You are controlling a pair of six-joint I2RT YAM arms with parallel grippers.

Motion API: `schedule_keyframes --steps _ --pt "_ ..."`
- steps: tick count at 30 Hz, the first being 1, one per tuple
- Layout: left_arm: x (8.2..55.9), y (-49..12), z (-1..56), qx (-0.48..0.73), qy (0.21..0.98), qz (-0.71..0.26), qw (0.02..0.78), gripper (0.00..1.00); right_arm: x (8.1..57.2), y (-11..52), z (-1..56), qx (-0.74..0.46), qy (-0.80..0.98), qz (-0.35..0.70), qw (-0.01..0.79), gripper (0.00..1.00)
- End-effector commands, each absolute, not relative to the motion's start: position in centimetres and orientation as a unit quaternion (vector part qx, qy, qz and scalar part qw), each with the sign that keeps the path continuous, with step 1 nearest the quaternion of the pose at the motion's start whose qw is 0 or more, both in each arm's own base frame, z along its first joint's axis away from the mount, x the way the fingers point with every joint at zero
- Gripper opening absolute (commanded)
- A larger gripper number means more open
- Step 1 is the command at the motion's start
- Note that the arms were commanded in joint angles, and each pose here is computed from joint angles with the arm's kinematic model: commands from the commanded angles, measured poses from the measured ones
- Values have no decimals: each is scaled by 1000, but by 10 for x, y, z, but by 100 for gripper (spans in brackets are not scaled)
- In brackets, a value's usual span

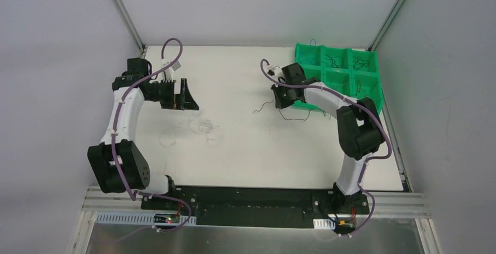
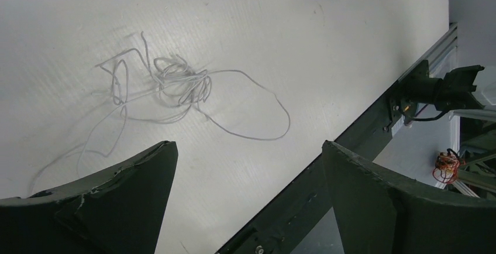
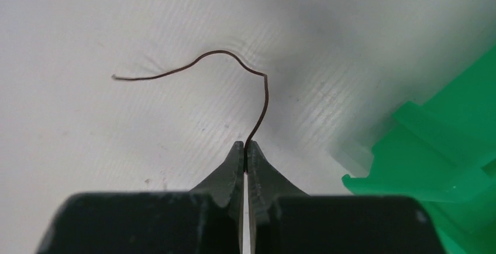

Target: Untangle the cables

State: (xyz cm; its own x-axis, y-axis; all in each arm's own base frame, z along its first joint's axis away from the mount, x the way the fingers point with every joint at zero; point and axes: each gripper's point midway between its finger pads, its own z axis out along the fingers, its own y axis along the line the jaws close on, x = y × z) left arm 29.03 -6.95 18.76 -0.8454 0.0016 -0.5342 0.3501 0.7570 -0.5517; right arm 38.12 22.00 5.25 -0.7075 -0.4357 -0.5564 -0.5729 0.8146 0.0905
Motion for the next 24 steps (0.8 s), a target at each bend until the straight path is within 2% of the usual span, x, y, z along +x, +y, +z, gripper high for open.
schedule_keyframes --steps 1,6,15,18,22,24 --pt "300 -88 226 175 851 -366 333 99 368 250 153 -288 868 238 328 0" --pt "311 -129 275 301 757 -354 459 99 329 271 239 -301 815 331 368 0" --pt "322 -245 343 446 590 -311 597 99 294 301 306 -300 791 389 364 0" --pt "323 -270 335 479 572 -278 605 99 283 311 315 -312 788 395 356 0" --pt "319 -287 307 491 582 -296 576 99 278 319 335 -308 775 412 367 0" --pt "313 -291 296 495 583 -309 566 92 278 321 348 -294 770 424 376 0"
